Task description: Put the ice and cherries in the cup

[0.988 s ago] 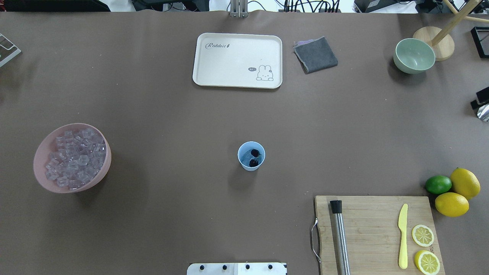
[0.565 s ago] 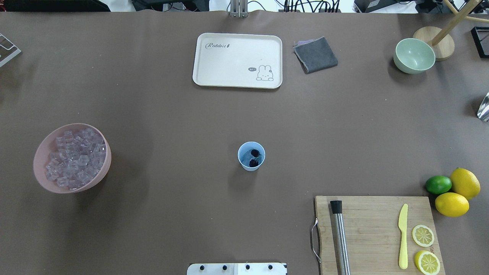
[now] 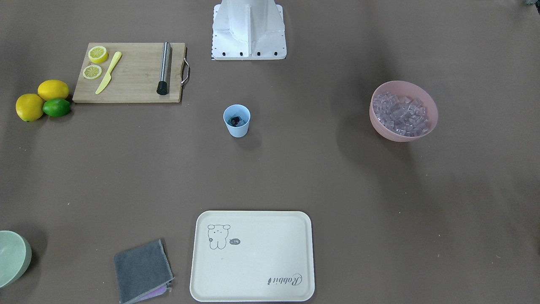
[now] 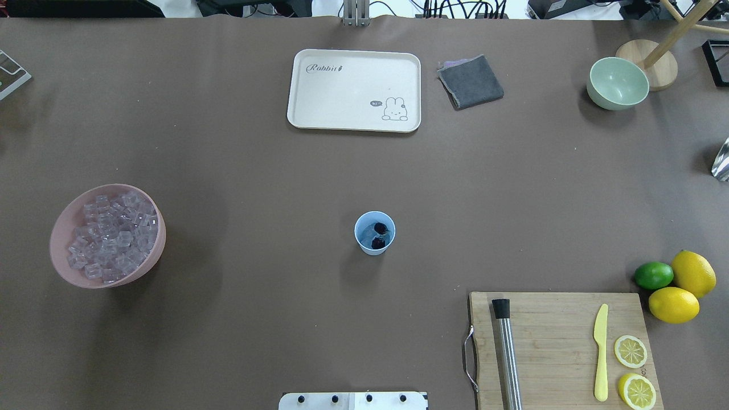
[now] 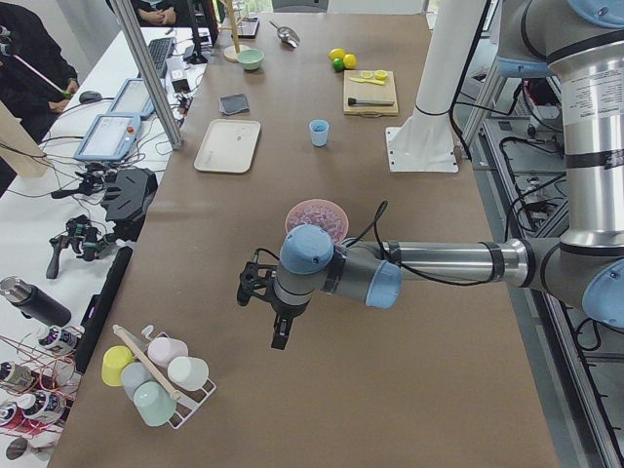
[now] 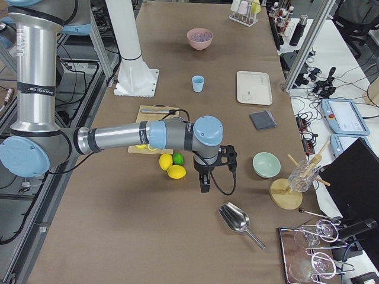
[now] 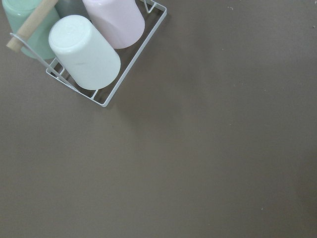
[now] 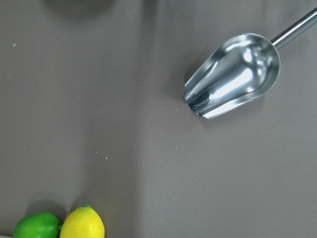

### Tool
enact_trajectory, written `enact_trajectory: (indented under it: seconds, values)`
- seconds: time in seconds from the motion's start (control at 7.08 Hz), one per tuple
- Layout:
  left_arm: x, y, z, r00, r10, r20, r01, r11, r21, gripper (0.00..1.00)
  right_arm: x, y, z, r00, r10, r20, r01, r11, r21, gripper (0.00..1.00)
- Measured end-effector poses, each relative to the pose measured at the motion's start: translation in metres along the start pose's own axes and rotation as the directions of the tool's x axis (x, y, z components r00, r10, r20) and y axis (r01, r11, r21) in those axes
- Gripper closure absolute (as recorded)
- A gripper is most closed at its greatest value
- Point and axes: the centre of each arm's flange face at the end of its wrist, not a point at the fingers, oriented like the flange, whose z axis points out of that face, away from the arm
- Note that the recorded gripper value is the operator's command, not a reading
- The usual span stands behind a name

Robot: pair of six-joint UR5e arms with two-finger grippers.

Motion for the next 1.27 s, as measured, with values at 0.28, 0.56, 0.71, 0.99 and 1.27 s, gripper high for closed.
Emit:
enact_trajectory:
  seconds: [0.28, 0.56, 0.71, 0.99, 1.27]
  values:
    - [-0.003, 0.003, 0.002, 1.000, -0.009, 0.002, 0.009, 1.000, -0.002, 0.02, 0.007, 0.010, 0.006, 1.000, 0.022, -0.005, -0.022, 1.000, -0.015, 0.00]
    - [0.011, -0.007, -0.011, 0.999, -0.037, -0.003, 0.037, 0.999, 0.023, 0.02, 0.009, 0.013, 0.008, 0.999, 0.029, -0.016, -0.029, 0.999, -0.020, 0.00]
    - [0.020, -0.012, -0.018, 0.998, -0.065, -0.009, 0.065, 0.997, 0.037, 0.02, 0.010, 0.015, 0.009, 0.999, 0.033, -0.017, -0.033, 0.999, -0.023, 0.00]
    - [0.029, -0.015, -0.023, 0.997, -0.077, -0.017, 0.078, 0.996, 0.046, 0.02, 0.013, 0.020, 0.012, 0.999, 0.039, -0.016, -0.040, 0.999, -0.028, 0.00]
    - [0.033, -0.016, -0.022, 0.997, -0.073, -0.020, 0.074, 0.996, 0.046, 0.02, 0.013, 0.022, 0.013, 0.999, 0.041, -0.016, -0.041, 0.999, -0.030, 0.00]
